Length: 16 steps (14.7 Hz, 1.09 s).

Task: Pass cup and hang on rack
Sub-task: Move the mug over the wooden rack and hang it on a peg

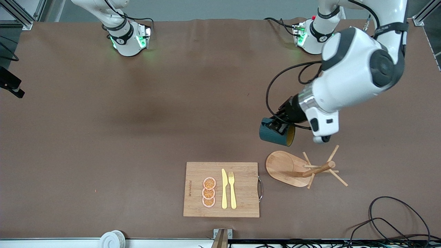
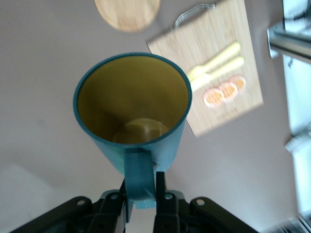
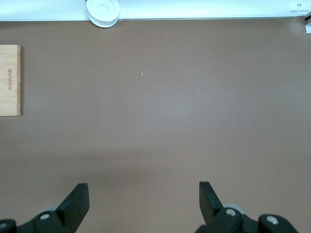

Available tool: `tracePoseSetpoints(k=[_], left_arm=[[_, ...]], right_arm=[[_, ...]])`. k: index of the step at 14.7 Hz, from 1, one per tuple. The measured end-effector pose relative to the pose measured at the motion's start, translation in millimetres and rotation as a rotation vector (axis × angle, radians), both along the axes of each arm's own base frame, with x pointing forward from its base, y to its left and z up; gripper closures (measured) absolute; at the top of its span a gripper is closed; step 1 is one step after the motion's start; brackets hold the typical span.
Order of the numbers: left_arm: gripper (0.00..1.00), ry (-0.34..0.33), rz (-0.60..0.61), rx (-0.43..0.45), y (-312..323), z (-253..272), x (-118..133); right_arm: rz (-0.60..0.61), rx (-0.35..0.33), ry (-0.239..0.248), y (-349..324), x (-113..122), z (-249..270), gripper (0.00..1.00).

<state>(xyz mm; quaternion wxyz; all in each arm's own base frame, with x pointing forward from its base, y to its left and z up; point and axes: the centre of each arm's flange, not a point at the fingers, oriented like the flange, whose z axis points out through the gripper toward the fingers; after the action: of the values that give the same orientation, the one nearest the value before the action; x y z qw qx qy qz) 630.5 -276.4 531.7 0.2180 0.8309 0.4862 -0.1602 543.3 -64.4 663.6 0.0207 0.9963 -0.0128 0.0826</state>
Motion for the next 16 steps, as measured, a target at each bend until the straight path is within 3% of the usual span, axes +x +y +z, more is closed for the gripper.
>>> tracePoseSetpoints(k=[3, 8, 11, 16], left_arm=[[0.79, 0.024, 0.045, -0.217, 55, -13, 29], [0.79, 0.105, 0.153, -0.413, 102, -66, 61], [0.79, 0.146, 0.187, -0.449, 105, -93, 69], [0.79, 0.149, 0.253, -0.457, 145, -106, 80]], right_arm=[[0.001, -0.002, 0.001, 0, 0, 0, 0.00], [0.001, -0.013, 0.003, 0, 0, 0, 0.00], [0.002, -0.014, 0.004, 0, 0, -1, 0.00], [0.002, -0.015, 0.006, 0, 0, -2, 0.00]])
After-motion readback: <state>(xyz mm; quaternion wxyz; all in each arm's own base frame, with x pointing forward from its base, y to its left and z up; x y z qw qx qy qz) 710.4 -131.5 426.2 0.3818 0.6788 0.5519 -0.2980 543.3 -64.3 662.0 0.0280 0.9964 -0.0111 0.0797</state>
